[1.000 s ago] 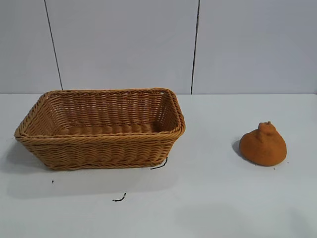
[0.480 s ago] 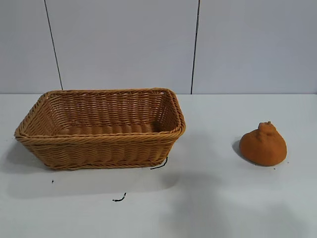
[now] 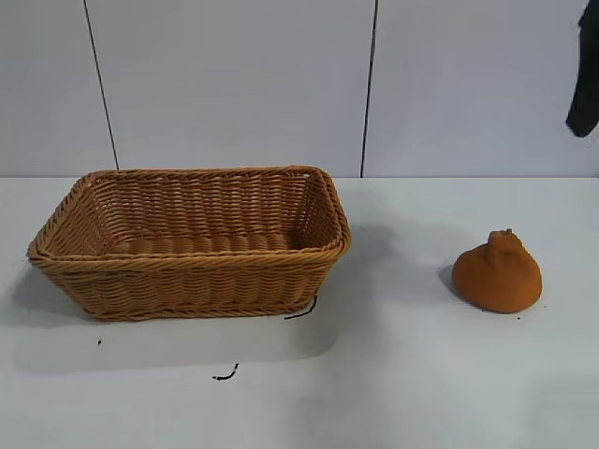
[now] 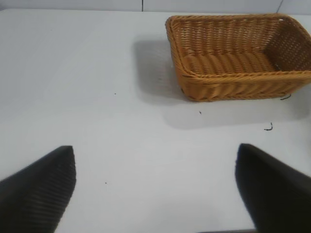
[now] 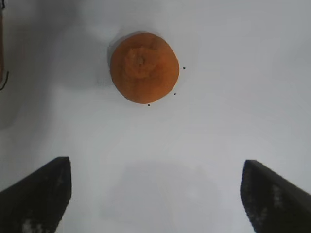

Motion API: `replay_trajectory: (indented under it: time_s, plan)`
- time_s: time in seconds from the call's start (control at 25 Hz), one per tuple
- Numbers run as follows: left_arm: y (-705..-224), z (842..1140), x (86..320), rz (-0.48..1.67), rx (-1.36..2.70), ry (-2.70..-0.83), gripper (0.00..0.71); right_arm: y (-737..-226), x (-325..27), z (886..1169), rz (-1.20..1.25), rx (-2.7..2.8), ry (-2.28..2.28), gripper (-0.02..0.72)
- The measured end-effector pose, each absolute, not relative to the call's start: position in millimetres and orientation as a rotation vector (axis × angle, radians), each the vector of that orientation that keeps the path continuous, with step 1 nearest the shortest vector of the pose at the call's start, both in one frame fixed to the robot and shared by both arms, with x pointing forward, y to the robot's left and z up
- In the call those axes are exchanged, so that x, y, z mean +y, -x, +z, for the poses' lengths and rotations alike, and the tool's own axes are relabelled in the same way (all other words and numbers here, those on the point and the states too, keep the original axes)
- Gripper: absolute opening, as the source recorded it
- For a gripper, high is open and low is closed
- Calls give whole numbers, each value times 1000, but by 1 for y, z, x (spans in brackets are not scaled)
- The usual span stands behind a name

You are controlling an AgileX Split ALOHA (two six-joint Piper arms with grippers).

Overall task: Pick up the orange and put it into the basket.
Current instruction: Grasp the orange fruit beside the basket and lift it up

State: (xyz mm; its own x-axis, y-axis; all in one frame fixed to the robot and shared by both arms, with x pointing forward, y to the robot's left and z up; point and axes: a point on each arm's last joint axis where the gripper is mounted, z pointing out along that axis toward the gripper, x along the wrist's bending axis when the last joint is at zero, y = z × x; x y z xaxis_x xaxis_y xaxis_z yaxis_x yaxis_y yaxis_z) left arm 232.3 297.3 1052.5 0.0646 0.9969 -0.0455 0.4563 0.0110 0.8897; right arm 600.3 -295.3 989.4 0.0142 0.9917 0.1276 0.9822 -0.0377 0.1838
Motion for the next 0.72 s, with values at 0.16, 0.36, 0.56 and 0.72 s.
replay_trajectory:
  time_s: [0.16,0.36,0.56,0.72]
  plan:
    - [-232,1053,297,870,1501,-1557,639,-618,-295,952,350,2139,-2218,675]
    - [-232,1052,297,869,1502,-1558,639,-628,-293,916,360,2154,-2252,675]
    - [-232,1052,297,869,1502,-1558,639,-635,-294,902,388,2120,-2242,645]
    - [-232,1052,297,869,1502,-1558,639,-637,-294,902,410,2102,-2232,485]
